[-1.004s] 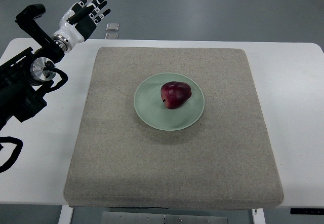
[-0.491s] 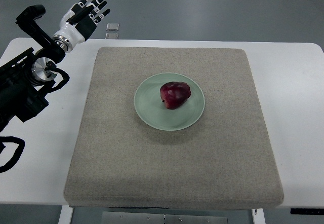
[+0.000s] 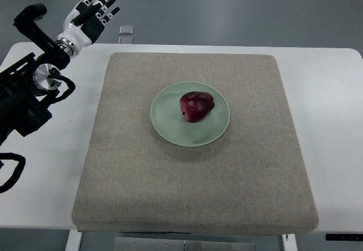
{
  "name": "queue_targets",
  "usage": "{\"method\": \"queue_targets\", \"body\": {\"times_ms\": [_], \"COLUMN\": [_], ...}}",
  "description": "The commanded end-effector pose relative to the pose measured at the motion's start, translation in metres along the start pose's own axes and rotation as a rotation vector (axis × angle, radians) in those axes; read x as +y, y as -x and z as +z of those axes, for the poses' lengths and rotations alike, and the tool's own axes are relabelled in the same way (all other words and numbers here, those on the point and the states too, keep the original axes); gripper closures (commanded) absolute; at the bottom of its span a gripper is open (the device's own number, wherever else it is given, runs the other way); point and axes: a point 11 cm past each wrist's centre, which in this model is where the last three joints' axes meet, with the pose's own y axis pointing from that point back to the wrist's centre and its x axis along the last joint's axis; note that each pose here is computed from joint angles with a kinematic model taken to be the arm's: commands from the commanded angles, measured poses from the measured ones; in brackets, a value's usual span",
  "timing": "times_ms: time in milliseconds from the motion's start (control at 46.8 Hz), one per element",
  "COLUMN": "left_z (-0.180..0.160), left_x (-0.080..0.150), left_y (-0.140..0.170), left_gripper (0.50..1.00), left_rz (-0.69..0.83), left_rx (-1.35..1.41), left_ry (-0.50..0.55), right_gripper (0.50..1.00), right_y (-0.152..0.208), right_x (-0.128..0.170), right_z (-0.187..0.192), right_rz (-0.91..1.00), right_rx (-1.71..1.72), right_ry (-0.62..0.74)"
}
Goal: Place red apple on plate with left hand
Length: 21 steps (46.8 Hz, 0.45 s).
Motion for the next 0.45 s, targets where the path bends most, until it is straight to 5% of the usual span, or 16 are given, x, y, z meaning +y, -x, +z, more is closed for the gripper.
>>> {"method": "queue_targets", "body": {"times_ms": [0,427], "left_z": [0.0,-0.004], "left_x": [0.0,-0.001], "left_y": [0.0,0.003], "left_gripper": [0.508,0.508], "left_rz": [0.001,-0.001], "left_rx": [0.001,0.009], "left_ry": [0.0,-0.003], "right_gripper": [0.536,0.536], "right_y": [0.0,0.014], "right_x": [0.0,-0.001], "right_z": [0.0,-0.004], "right_rz": [0.0,-0.044], "right_rx": [0.0,0.006], "right_ry": [0.0,-0.006]}}
